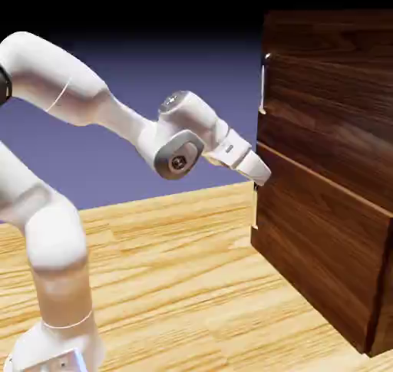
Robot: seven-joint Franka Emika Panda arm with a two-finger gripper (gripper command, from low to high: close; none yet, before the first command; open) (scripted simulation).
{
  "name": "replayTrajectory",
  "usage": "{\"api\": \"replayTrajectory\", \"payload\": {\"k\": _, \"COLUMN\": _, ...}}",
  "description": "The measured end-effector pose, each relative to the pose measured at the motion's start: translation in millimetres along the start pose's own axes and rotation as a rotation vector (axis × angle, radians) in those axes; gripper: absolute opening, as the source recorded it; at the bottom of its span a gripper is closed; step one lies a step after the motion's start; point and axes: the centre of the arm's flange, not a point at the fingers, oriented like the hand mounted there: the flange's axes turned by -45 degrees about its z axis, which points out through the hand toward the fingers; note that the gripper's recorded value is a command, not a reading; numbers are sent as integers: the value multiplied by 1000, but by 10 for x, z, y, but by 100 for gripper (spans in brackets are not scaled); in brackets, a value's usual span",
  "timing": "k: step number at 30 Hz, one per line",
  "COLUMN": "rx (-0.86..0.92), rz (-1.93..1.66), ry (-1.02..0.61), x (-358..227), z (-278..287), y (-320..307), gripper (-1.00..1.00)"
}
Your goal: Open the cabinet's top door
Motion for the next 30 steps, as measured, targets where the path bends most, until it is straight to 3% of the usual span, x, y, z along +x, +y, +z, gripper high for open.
{"api": "replayTrajectory", "payload": {"k": 18, "rx": -66, "rz": 126, "ry": 398, "x": 975, "z": -1191, "y": -171, "gripper": 0}}
{"api": "replayTrajectory", "payload": {"k": 30, "rx": -69, "rz": 113, "ry": 597, "x": 1198, "z": -1457, "y": -828, "gripper": 0}}
